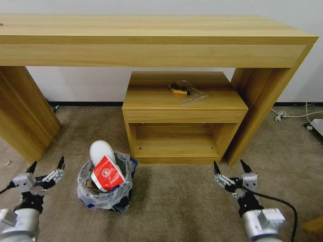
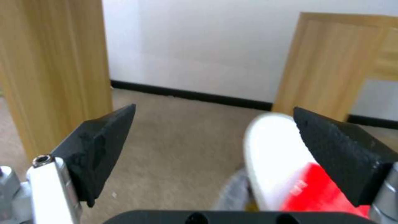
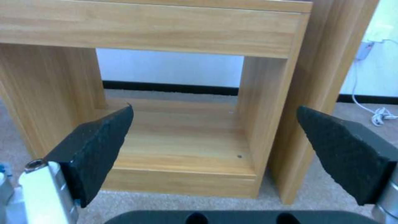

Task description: Pick up the trash bin and place the garbage on the floor into it.

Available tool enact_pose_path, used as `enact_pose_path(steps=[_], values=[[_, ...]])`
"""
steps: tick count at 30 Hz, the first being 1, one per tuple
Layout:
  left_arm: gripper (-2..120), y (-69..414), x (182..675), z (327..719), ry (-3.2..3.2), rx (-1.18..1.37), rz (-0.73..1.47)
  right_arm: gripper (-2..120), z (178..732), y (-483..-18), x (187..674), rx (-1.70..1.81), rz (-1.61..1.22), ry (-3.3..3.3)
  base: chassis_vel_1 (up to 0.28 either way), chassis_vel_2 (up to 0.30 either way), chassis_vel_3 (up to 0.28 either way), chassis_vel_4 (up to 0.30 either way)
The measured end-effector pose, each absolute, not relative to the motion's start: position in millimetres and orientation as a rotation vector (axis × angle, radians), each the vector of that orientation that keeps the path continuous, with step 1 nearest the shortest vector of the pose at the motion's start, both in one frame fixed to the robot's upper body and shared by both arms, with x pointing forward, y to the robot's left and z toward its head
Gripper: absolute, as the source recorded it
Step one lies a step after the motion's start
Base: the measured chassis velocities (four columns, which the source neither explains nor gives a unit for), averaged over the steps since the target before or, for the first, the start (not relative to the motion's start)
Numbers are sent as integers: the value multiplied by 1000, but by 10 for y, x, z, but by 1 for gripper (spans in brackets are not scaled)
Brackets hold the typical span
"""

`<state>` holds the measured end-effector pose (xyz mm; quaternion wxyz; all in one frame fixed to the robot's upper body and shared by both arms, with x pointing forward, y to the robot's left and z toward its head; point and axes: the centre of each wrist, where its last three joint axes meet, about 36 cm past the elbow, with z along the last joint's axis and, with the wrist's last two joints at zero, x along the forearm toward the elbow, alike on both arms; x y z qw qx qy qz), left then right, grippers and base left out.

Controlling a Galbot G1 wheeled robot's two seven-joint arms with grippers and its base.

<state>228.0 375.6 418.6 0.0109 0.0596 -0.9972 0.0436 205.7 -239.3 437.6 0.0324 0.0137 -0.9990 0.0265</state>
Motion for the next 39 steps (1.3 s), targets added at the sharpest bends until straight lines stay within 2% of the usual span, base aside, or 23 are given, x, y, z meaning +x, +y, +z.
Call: enact_pose_path(steps=[12, 20, 39], values=[[100, 3179, 2004, 4213, -3058, -30, 286, 100, 4502, -2331, 1828, -79, 84, -3101, 0, 0, 0, 0], [100, 3162, 1838, 4184, -3058, -125, 254, 100, 4485, -2369, 1749, -104, 94, -3121, 0, 0, 0, 0], [100, 3158, 1786, 4177, -3051, -121, 255, 100, 4462, -2361, 1729, -103, 112, -3132, 0, 0, 0, 0]])
